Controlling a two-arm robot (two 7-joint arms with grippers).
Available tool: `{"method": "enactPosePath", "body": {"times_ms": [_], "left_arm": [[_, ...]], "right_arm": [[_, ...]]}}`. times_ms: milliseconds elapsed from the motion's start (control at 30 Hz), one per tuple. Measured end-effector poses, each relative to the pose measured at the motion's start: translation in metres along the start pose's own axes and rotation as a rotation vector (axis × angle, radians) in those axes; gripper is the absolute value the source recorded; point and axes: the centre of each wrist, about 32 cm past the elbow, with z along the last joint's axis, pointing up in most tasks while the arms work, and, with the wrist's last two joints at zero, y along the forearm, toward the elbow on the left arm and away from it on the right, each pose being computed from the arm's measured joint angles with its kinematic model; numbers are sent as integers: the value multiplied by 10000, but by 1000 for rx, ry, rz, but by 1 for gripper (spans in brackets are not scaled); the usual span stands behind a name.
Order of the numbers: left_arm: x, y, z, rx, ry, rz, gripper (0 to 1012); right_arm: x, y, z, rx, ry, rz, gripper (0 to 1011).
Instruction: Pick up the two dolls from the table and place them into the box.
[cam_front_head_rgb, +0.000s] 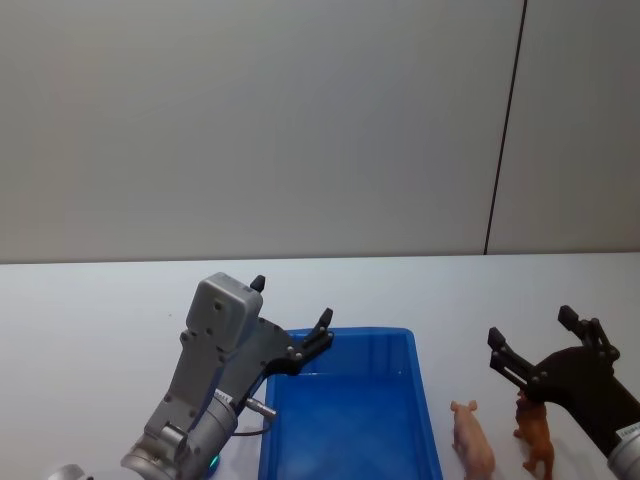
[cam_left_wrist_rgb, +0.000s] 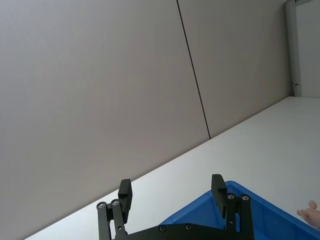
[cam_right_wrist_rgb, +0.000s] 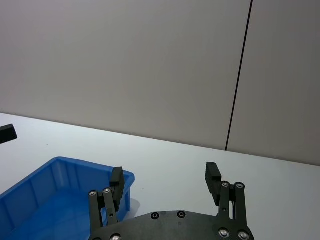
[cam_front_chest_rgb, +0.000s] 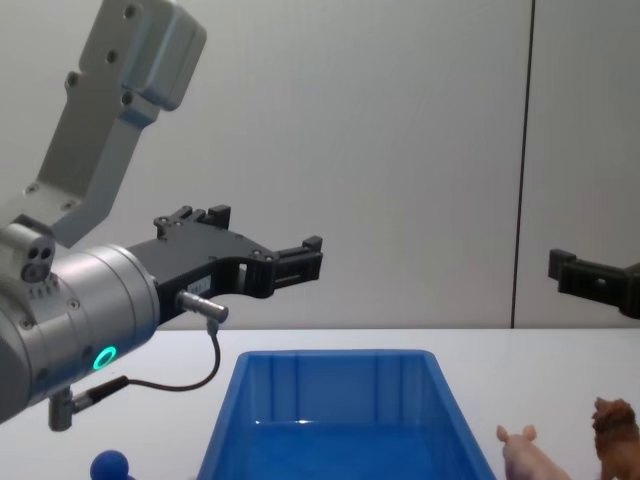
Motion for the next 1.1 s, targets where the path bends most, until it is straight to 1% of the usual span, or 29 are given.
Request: {"method": "enactPosePath", "body": {"times_ms": [1100], "left_arm": [[0,0,0,0,0,0,1001]], "right_arm": [[0,0,0,0,0,0,1001]]}}
